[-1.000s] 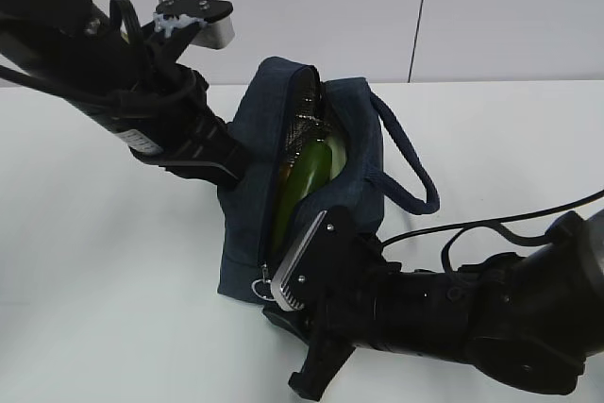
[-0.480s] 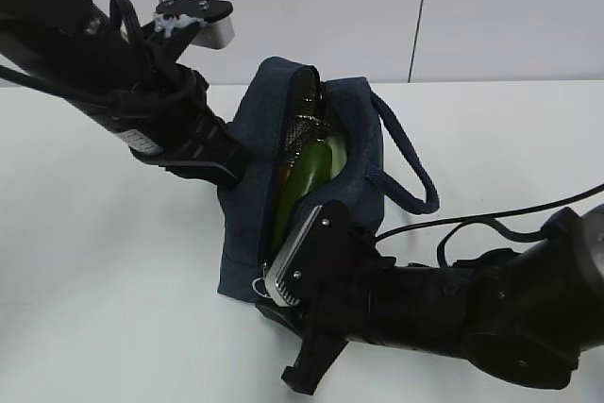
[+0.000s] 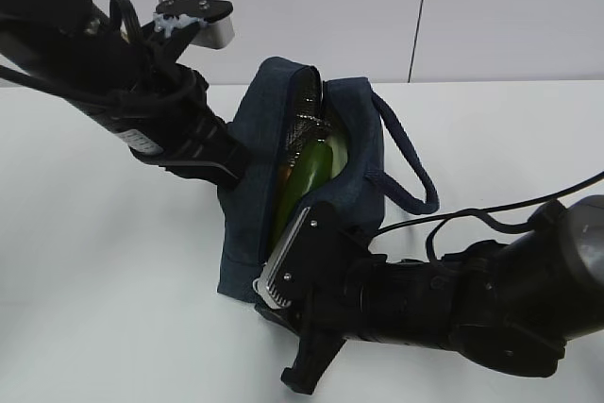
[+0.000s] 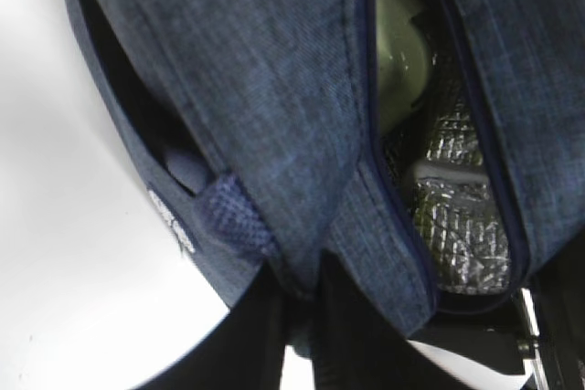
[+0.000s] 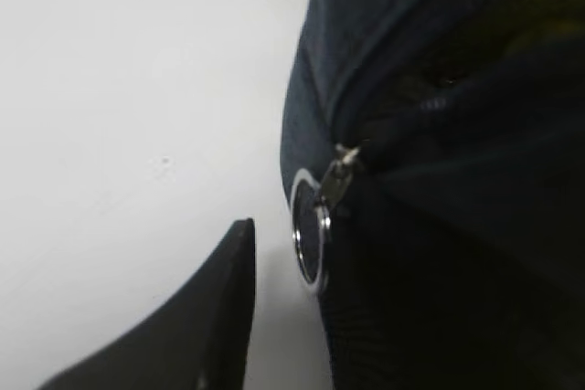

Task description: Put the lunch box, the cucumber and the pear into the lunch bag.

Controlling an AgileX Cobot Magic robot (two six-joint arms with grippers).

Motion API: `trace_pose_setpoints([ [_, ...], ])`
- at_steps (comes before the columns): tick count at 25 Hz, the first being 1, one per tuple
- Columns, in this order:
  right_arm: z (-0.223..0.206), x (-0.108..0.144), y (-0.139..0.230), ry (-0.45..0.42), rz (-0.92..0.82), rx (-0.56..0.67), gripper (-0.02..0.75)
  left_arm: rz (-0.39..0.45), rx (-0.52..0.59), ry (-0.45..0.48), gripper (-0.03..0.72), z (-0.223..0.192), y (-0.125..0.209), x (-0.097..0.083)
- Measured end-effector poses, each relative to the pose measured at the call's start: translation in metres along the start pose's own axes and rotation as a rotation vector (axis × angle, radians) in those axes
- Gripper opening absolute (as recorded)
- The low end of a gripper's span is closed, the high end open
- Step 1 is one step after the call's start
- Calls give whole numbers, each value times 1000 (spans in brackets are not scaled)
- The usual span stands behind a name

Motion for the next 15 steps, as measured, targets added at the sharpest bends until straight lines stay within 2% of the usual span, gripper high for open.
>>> trace_pose_setpoints([
  [11,0,1,0,-4,4,0,13,0,-2,-1,4,0,0,0],
  [15,0,-1,0,5,-10,1,0,1,-2,0,4,0,0,0],
])
Point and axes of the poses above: a point on each arm's last joint axis where the gripper is mounted, z pointing back along that axis away from the gripper, x along the wrist's bending axis when the last joint is at zero, y = z × x, the point moved 10 cm from there along -z, pointing out along that axis toward the gripper, and after that the axes turned 3 degrees about z, right-handed, at the moved point
